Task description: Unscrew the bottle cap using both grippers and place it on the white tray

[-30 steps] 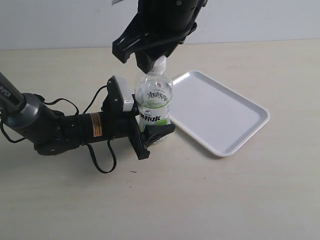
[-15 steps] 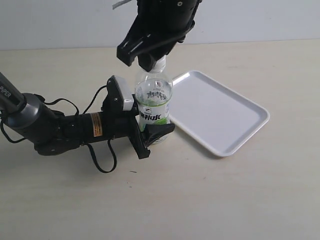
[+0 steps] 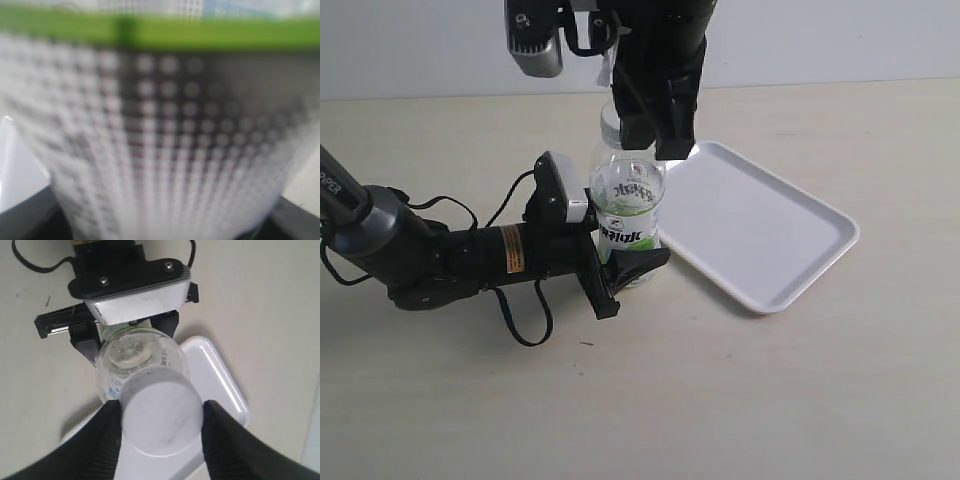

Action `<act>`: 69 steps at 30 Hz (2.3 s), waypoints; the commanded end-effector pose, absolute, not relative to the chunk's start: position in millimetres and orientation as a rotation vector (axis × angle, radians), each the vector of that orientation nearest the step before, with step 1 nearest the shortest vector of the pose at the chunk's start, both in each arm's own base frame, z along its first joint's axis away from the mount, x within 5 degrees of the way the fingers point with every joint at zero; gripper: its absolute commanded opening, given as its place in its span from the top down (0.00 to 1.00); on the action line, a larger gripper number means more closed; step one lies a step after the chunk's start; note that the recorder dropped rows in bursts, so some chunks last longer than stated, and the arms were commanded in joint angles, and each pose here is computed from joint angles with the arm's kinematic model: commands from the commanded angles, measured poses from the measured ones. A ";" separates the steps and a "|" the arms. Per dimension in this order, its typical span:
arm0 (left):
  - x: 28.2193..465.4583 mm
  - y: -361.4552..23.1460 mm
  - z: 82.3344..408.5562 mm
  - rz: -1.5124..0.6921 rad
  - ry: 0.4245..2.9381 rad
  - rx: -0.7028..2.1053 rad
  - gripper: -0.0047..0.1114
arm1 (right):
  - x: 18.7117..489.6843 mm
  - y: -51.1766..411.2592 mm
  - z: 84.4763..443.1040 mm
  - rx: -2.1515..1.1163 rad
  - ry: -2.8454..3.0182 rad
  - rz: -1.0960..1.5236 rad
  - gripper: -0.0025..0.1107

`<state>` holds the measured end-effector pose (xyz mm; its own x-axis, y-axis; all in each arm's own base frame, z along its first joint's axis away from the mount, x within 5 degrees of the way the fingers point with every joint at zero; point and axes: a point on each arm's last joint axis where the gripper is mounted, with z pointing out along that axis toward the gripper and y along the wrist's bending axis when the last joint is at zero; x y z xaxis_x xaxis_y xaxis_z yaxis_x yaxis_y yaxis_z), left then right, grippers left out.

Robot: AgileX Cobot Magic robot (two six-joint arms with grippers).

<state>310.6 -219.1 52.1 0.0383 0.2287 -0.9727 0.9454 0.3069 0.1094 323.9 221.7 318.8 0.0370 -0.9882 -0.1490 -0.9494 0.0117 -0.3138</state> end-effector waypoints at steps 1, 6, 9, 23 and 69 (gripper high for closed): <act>310.3 -219.5 51.6 -0.787 1.459 1.177 0.95 | 324.8 223.2 310.6 -2.193 1.815 -0.201 0.98; 309.6 -219.7 51.5 -0.791 1.455 1.185 0.95 | 324.7 223.4 310.6 -2.377 1.589 -0.240 0.98; 309.6 -219.7 51.5 -0.791 1.455 1.185 0.95 | 324.7 223.4 310.6 -2.481 1.439 -0.266 0.98; 309.3 -219.8 51.4 -0.793 1.454 1.190 0.95 | 324.8 223.2 310.6 -2.776 0.865 -0.350 0.98; 309.3 -219.9 52.3 -0.794 1.452 1.190 0.95 | 312.4 229.0 332.8 -2.317 1.445 -0.127 0.38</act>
